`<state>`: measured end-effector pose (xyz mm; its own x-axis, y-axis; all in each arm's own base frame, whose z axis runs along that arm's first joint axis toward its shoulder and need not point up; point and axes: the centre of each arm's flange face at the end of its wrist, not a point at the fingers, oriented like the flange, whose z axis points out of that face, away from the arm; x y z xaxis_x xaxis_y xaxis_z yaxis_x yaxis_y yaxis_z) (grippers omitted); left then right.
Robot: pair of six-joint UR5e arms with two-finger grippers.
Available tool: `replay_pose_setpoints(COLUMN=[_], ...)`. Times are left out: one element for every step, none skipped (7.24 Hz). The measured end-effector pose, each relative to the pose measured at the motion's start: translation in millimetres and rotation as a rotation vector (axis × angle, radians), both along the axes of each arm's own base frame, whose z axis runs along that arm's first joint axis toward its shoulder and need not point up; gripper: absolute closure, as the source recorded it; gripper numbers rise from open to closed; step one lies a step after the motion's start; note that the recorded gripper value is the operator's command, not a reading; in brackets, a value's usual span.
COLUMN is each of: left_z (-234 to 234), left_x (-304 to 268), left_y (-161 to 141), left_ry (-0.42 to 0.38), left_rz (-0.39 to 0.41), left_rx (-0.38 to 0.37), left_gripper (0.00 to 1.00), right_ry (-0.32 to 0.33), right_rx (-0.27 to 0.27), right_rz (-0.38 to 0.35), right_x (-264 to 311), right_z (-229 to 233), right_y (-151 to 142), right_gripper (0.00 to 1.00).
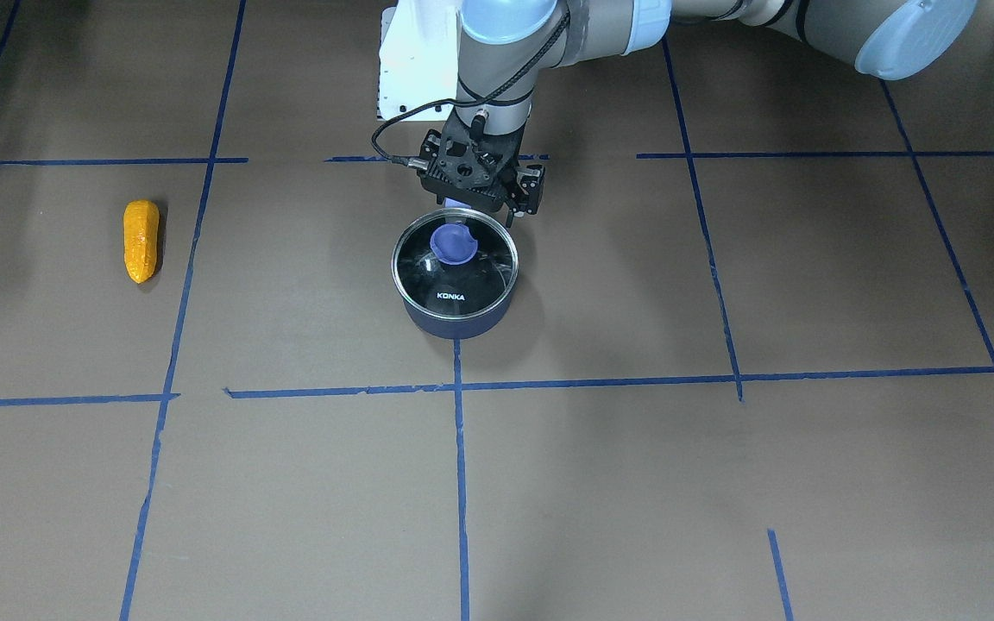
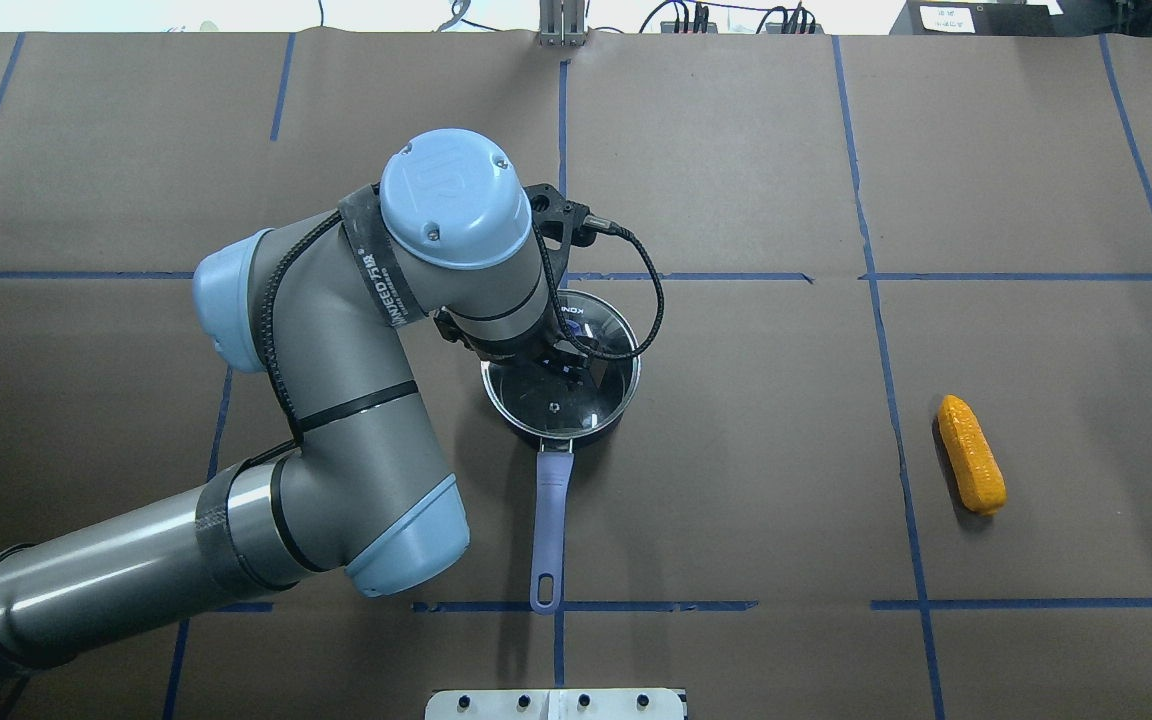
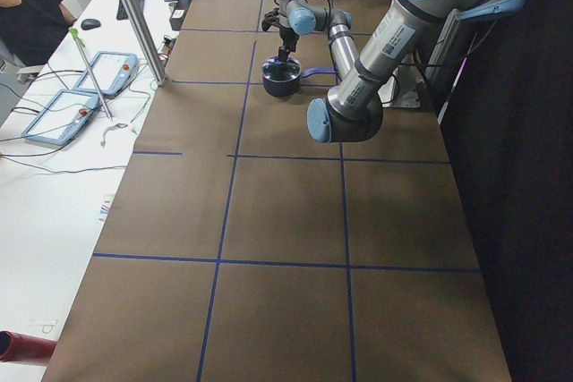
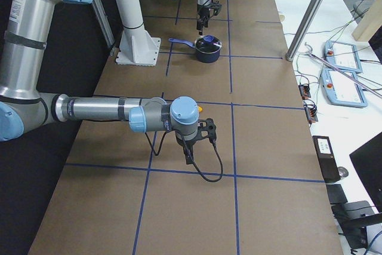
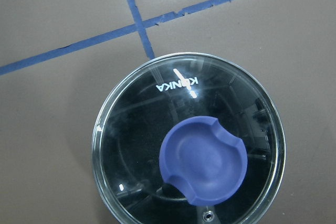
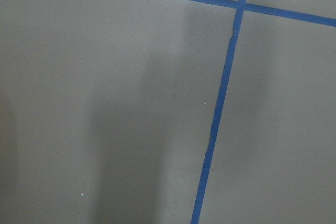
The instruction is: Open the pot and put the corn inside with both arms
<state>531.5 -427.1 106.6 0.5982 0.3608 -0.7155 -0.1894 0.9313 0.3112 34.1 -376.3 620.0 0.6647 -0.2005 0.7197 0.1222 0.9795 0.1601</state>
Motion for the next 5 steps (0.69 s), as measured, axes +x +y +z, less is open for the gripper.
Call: replay_pose_setpoints(left_z=[-6.4,-13.1,-14.5,-12.5,-9.2], left_x=[8.7,19.8,28.9,35.1,39.4], left_y=[-5.1,-11.8,-17.2,-21.0,-23.6], left_ry=[-0.006,-0.012,-0.013,-0.017,-0.022], left_rz=[0.005,0.006,0.006,0.006,0.007], left_rx=[0.002,0.001,0.001,0.0,-0.001], left_gripper=[0.02,0.02,0.02,0.02,0.06], right_ry=[-0.001,-0.001,0.0,-0.001,-0.001], right_rx=[0.0,0.0,-0.001,-0.002,-0.002], right_rz=[-0.001,-0.002,-0.003,-0.004,-0.004], right_x=[-0.5,-0.6,-1.0,-1.2,-1.3], right_z=[0.1,0.1,0.7,1.2,1.4], right_y=[0.0,0.0,0.0,0.0,0.1], right_gripper=[0.0,0.0,0.0,0.0,0.0])
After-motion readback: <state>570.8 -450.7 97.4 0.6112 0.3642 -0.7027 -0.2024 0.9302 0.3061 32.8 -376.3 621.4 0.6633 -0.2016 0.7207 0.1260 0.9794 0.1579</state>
